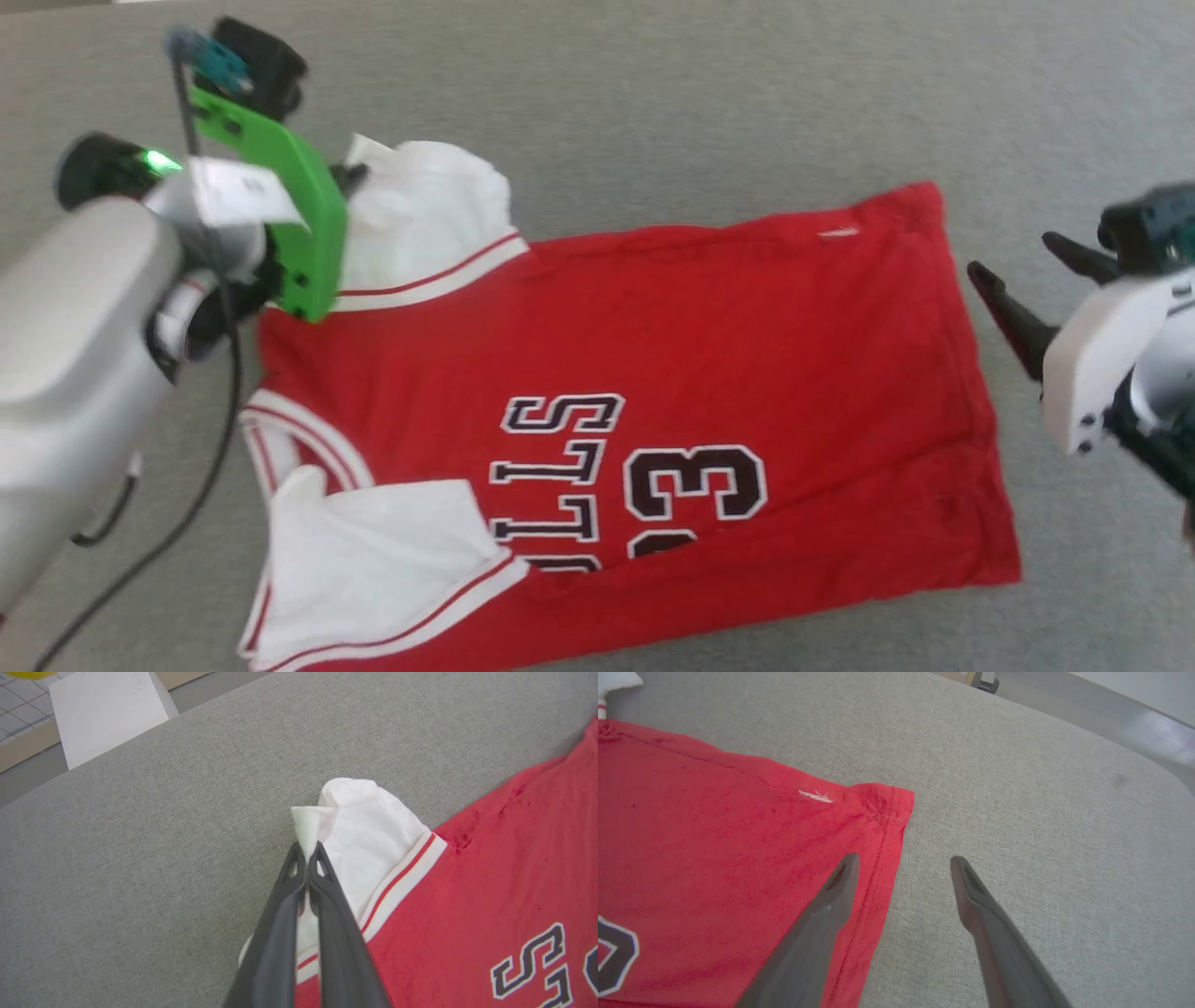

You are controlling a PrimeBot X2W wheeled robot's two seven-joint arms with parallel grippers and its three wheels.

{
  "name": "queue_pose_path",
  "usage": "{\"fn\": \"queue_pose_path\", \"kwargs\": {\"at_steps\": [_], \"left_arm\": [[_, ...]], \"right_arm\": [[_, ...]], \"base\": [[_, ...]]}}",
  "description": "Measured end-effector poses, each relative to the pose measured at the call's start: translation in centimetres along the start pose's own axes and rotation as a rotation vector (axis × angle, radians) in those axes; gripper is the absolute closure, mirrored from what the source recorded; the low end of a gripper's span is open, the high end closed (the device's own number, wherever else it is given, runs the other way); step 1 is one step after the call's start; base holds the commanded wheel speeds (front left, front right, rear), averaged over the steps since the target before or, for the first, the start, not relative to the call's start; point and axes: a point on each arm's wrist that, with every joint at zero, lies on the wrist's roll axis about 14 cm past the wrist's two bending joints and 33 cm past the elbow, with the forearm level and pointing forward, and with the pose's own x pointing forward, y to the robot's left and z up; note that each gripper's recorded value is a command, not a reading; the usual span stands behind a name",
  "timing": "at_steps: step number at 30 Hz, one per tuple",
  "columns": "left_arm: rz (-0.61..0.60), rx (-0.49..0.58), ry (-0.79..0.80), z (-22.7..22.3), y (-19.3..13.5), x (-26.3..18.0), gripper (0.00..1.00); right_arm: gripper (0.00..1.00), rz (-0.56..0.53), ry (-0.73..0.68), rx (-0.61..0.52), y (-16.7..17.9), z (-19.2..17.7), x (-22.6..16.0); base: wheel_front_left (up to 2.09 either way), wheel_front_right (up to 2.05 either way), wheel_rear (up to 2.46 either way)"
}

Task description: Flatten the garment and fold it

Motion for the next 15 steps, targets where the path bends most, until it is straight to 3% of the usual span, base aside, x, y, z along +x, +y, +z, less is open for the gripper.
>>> {"fn": "queue_pose_path", "kwargs": {"at_steps": [5, 15], "left_arm": [[0.045, -0.028, -0.091, -0.8, -0.6, -2.1, 1.00], [0.121, -0.049, -0.207, -1.9, -1.7, -5.8, 1.00]], "right_arm": [[0.00, 0.061, 0.154, -0.106, 0.7, 0.9, 2.2], [0.00, 0.064, 0.368, -0.298, 0.7, 0.6, 6.4]], "base": [[0.00, 0.00, 0.00], [0.00, 0.00, 0.00]]}}
